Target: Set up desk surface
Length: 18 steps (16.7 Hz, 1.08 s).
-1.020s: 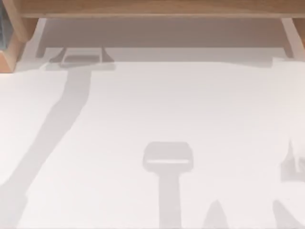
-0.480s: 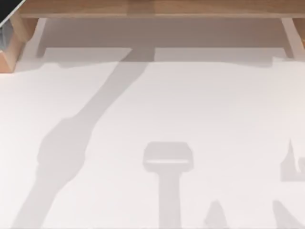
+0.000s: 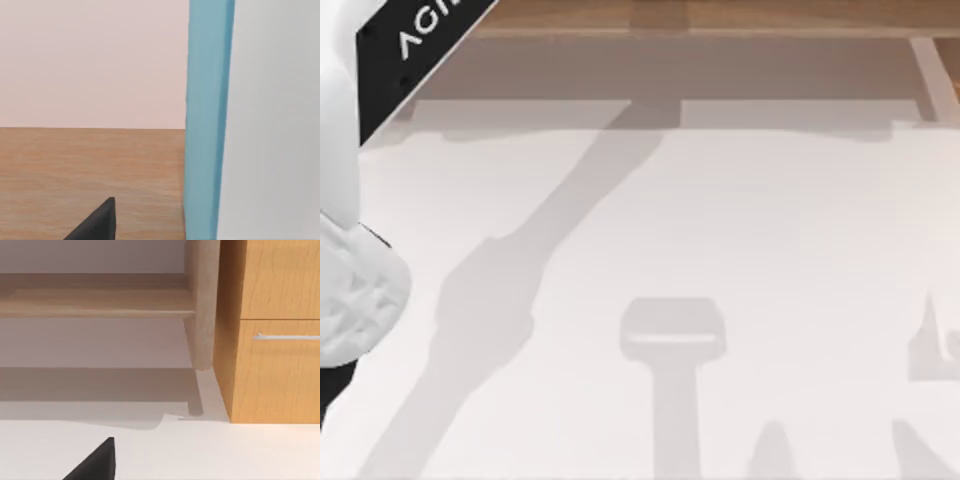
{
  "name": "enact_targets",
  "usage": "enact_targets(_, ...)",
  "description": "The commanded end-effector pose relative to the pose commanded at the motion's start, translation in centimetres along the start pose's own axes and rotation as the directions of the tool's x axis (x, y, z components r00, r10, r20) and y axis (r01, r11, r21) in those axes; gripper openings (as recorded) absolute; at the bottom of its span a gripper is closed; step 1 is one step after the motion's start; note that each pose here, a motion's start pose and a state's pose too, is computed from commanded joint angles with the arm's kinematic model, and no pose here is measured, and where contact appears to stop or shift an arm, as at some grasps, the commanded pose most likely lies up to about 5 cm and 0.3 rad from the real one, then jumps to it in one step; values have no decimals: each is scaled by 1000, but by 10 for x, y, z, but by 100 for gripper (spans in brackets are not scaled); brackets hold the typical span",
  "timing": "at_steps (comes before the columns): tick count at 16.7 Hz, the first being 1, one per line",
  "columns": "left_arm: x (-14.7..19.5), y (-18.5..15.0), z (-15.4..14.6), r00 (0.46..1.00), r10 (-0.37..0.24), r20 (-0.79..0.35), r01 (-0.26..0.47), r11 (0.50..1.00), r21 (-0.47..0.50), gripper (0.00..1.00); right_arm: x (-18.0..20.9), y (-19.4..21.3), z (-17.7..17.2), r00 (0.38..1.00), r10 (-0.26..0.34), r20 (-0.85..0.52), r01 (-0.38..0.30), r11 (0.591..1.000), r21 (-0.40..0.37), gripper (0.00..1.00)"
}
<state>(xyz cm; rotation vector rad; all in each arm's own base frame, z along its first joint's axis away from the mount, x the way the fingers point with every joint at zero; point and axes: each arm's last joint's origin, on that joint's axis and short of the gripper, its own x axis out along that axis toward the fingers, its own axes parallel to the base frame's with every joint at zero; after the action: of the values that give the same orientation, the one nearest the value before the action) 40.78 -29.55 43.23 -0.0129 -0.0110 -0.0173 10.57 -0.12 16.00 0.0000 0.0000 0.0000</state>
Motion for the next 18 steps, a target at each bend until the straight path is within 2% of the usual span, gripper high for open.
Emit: enact_targets(18, 18, 1, -2, 1000, 0, 2, 0, 1000, 0, 100, 0, 0, 0, 1000, 0, 0, 0, 1000, 0, 100)
